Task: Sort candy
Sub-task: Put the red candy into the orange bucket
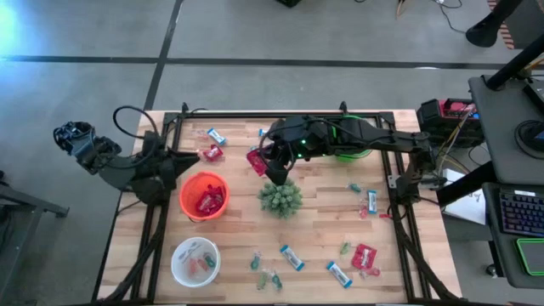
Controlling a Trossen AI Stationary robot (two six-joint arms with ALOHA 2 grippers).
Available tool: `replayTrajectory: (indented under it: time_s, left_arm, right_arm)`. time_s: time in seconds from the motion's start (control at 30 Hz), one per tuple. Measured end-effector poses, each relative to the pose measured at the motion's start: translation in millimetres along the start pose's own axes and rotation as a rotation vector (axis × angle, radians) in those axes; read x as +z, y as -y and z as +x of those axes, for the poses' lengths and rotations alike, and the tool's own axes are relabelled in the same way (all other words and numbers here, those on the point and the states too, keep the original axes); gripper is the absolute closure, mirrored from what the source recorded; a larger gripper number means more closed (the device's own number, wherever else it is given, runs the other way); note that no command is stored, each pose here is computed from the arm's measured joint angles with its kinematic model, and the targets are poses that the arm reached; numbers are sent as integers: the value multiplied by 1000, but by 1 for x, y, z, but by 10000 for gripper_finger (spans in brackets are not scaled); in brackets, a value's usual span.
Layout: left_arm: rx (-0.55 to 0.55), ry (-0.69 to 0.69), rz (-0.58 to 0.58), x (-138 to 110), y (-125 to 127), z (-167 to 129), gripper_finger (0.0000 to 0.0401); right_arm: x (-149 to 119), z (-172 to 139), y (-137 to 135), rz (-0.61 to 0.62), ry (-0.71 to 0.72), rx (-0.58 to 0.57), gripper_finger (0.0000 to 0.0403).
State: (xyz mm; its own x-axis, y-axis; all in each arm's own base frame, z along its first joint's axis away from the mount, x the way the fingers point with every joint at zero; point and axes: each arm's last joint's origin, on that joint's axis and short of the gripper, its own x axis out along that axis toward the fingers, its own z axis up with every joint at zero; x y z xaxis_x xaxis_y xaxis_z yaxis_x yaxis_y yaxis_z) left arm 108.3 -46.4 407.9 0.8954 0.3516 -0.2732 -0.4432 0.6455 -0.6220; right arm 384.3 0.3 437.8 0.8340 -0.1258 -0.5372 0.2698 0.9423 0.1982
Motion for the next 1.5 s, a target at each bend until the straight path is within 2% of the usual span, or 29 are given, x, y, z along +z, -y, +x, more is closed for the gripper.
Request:
replayTrajectory:
  time_s: [0.2, 0.5, 0.67, 0.9, 1.13, 1.5]
  left_arm:
    - [17, -28, -32, 3, 2, 14, 308]
    - [-65, -43, 58, 7, 21, 47, 308]
    - [-61, -83, 64, 7, 21, 67, 308]
    - [-139, -103, 120, 2, 33, 82, 308]
    - [-115, -127, 133, -2, 33, 93, 308]
    - [-81, -105, 129, 6, 26, 100, 308]
  right_arm:
    - [3, 10, -3, -14, -2, 8, 390]
    - [4, 15, -4, -8, 17, 18, 390]
    - [7, 14, -5, -5, 35, 45, 390]
    - [7, 15, -4, 5, 36, 42, 390]
    - [7, 14, -4, 14, 41, 44, 390]
    - [9, 14, -5, 19, 61, 51, 390]
